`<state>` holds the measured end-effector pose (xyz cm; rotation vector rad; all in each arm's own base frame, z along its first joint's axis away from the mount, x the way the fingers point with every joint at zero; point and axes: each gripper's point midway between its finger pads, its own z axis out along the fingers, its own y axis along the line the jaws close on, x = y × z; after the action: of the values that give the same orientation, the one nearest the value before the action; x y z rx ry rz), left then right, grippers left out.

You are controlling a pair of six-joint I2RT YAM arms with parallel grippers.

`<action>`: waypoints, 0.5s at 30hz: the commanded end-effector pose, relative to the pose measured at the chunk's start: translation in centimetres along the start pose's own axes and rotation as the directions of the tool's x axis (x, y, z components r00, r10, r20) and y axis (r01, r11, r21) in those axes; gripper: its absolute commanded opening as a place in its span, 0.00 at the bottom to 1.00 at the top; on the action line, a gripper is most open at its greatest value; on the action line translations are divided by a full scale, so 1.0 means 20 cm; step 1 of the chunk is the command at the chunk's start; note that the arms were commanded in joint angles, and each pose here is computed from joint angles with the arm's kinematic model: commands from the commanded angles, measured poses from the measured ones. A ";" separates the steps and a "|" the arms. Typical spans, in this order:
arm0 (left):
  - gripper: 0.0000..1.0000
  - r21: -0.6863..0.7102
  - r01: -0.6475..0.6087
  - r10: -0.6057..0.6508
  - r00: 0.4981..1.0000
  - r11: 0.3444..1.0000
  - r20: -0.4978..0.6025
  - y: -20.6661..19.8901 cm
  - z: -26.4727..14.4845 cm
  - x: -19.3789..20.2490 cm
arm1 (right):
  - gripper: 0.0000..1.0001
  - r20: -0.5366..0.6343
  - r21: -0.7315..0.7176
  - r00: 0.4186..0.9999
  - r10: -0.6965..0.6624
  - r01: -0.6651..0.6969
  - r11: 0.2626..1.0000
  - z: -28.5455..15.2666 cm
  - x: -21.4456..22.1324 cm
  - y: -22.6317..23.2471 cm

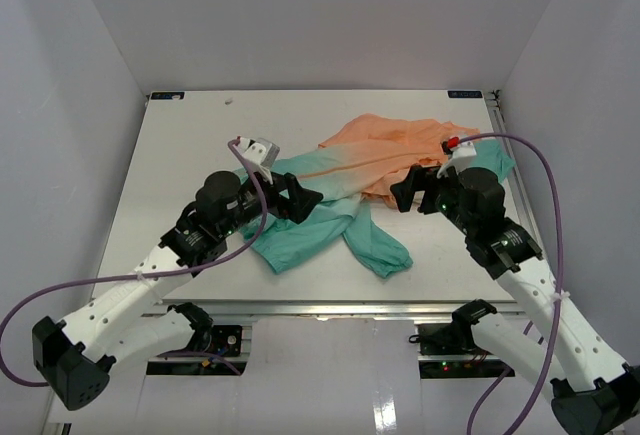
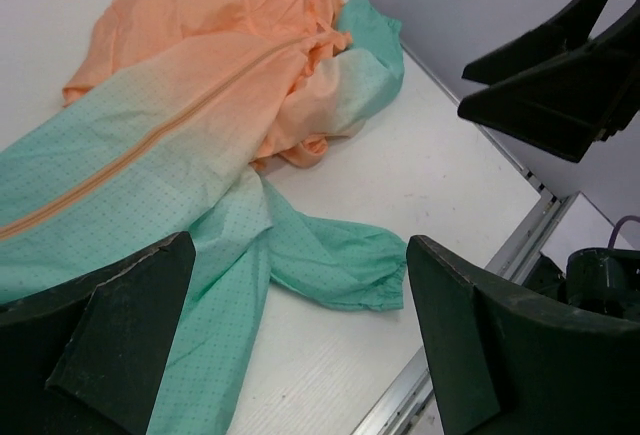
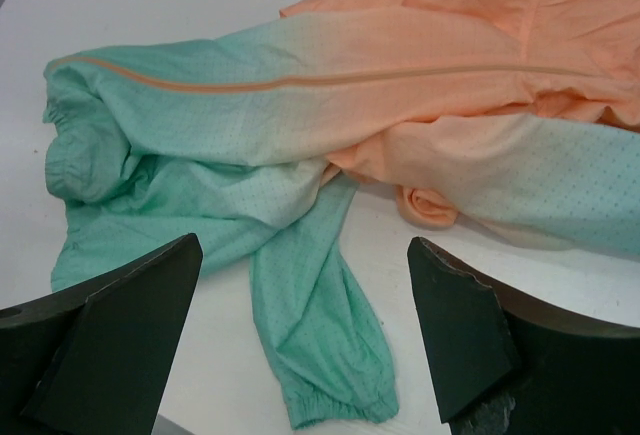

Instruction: Zip up the jacket

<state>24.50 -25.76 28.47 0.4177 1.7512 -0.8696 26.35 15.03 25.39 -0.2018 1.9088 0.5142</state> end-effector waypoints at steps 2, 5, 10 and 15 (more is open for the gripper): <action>0.98 0.064 -0.048 0.033 0.977 0.997 0.211 -0.08 -0.12 -0.12 | 0.90 0.090 -0.052 0.995 -0.034 0.039 0.998 -0.10 -0.01 0.02; 0.98 0.066 -0.046 0.030 0.976 0.997 0.215 -0.06 -0.14 -0.04 | 0.90 0.098 -0.037 0.994 -0.038 0.042 0.998 -0.12 -0.01 0.01; 0.98 0.066 -0.073 0.057 0.973 0.995 0.222 -0.03 -0.14 0.05 | 0.90 0.118 -0.034 0.992 -0.042 0.046 0.998 -0.14 -0.03 0.01; 0.98 0.080 -0.084 0.063 0.970 0.993 0.233 -0.04 -0.16 0.05 | 0.90 0.140 -0.032 0.989 -0.047 0.052 0.998 -0.17 -0.04 0.00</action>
<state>21.88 -24.27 25.74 0.4231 1.5865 -0.8923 23.81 13.79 25.85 -0.2218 1.8193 0.5283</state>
